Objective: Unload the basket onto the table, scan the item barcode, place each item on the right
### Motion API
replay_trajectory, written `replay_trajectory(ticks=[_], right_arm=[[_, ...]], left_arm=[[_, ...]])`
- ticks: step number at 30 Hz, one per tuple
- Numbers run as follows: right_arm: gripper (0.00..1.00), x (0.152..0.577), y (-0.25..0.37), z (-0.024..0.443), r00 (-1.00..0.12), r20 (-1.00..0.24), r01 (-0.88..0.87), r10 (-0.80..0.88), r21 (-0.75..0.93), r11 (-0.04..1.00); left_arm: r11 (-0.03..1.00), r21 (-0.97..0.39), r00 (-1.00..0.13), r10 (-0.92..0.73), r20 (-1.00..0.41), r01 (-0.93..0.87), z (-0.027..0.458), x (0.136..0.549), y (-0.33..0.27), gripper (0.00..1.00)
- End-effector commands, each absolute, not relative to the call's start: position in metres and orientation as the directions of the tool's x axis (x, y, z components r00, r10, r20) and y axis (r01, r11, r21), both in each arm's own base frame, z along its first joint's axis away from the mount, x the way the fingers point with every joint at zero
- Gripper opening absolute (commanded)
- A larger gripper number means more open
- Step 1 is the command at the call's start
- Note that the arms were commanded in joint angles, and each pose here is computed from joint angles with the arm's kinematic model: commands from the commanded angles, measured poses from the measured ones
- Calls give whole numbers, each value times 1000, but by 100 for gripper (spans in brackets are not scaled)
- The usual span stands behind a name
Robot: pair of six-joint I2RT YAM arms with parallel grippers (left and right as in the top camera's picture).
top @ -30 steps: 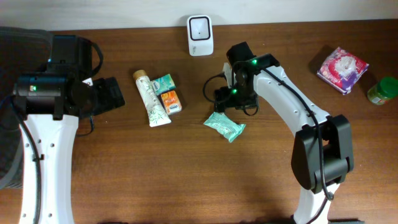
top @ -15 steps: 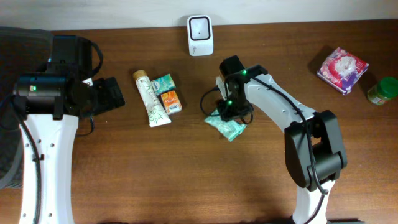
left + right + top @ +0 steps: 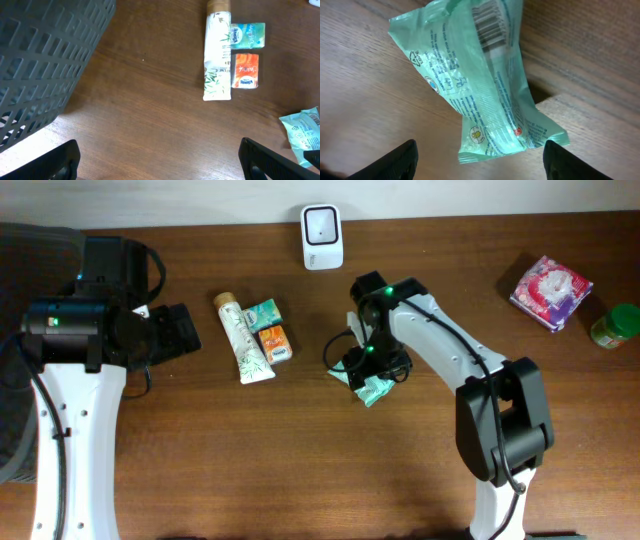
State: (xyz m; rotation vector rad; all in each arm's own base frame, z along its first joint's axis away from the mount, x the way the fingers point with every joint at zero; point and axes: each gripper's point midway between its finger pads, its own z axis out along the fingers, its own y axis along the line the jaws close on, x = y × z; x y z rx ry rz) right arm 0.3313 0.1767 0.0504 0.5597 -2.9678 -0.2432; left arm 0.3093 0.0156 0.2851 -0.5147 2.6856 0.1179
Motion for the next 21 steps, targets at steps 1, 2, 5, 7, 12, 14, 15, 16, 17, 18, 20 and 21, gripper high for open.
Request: replay_trajectory(ticks=[1, 2, 5, 7, 12, 14, 15, 16, 17, 18, 20, 21], right_arm=[[75, 337, 177, 38, -907, 44, -414, -420, 99, 905], [67, 342, 179, 34, -909, 20, -413, -416, 99, 905], [58, 338, 177, 22, -908, 31, -413, -418, 99, 905], [41, 333, 191, 16, -908, 31, -405, -418, 186, 895], [17, 386, 219, 32, -996, -82, -66, -40, 344, 937], [18, 418, 207, 39, -975, -96, 147, 202, 404, 903], [23, 428, 204, 42, -958, -93, 206, 271, 432, 878], [29, 434, 203, 45, -954, -93, 212, 285, 462, 861], [50, 433, 202, 44, -956, -92, 208, 279, 458, 864], [57, 430, 201, 43, -961, -88, 196, 261, 449, 872], [65, 425, 200, 42, -978, -116, 106, 172, 432, 896], [65, 426, 199, 46, -980, -137, 73, 145, 430, 900]], left_arm=[[922, -2, -837, -351, -419, -386, 290, 308, 17, 99], [922, -2, -837, -351, -419, -386, 290, 308, 17, 99], [922, -2, -837, -351, -419, -386, 290, 308, 17, 99], [922, -2, -837, -351, -419, -386, 290, 308, 17, 99], [922, -2, -837, -351, -419, -386, 290, 308, 17, 99], [922, -2, -837, -351, -419, -386, 290, 308, 17, 99], [922, -2, -837, -351, -419, -386, 290, 308, 17, 99], [922, -2, -837, -351, -419, -386, 290, 308, 17, 99], [922, -2, -837, -351, -419, -386, 290, 308, 17, 99], [922, -2, -837, -351, -419, -386, 290, 308, 17, 99], [922, -2, -837, -351, -419, -386, 290, 308, 17, 99], [922, -2, -837, -351, -419, -386, 290, 308, 17, 99]])
